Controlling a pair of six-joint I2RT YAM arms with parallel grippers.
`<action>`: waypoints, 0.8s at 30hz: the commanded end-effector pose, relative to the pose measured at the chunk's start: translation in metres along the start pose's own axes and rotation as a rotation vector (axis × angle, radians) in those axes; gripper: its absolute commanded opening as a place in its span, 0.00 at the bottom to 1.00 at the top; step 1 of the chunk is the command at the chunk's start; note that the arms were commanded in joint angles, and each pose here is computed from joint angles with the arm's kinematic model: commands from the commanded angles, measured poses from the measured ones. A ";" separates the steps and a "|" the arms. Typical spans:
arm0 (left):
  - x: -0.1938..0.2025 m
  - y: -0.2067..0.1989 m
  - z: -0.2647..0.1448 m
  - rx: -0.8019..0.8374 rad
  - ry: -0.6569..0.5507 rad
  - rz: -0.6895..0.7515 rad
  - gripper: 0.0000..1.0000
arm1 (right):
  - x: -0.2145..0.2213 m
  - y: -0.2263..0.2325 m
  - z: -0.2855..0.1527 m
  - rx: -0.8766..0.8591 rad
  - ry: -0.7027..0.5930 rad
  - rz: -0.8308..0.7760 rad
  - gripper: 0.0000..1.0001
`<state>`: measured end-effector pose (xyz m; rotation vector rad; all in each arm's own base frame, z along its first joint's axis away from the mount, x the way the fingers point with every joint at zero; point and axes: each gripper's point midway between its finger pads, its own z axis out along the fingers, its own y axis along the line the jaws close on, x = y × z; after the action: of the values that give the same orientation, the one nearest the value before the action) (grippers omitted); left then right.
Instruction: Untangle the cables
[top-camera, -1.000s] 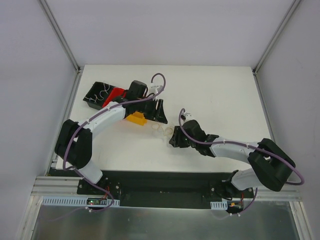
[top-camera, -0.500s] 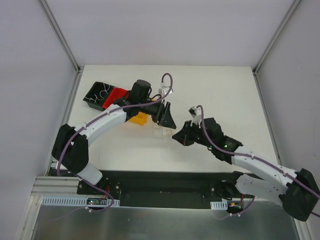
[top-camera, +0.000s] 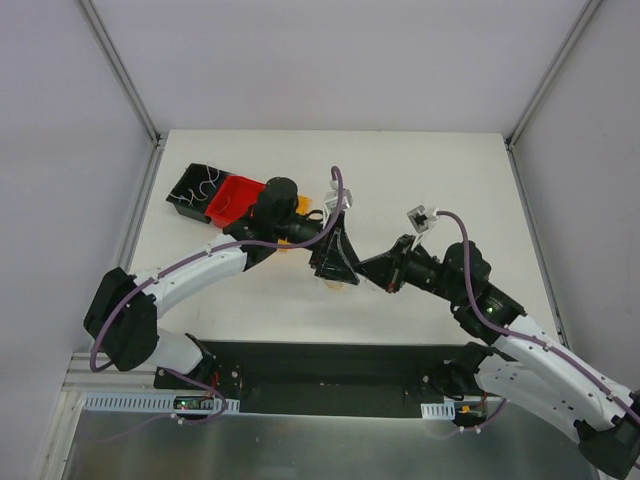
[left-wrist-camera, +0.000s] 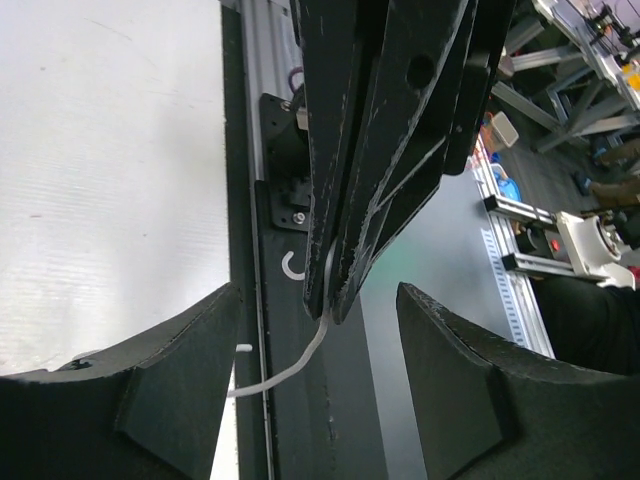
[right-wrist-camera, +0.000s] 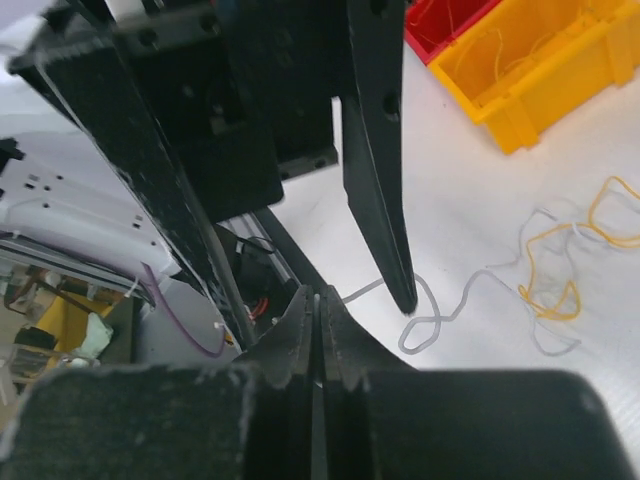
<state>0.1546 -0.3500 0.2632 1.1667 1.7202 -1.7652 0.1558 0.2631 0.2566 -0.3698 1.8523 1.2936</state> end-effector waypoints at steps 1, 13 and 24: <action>0.000 -0.022 0.008 0.085 0.006 0.119 0.62 | -0.034 0.043 -0.008 -0.140 -0.082 0.034 0.00; -0.002 -0.014 0.008 -0.007 0.043 0.124 0.00 | -0.068 0.011 -0.014 0.099 -0.213 -0.017 0.17; -0.032 -0.047 -0.027 -0.101 -0.071 0.337 0.00 | -0.014 -0.091 0.006 0.413 -0.195 0.060 0.76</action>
<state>0.1441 -0.3394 0.2820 1.2281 1.6424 -1.5796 0.2050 0.2334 0.2411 -0.1159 1.8652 1.0066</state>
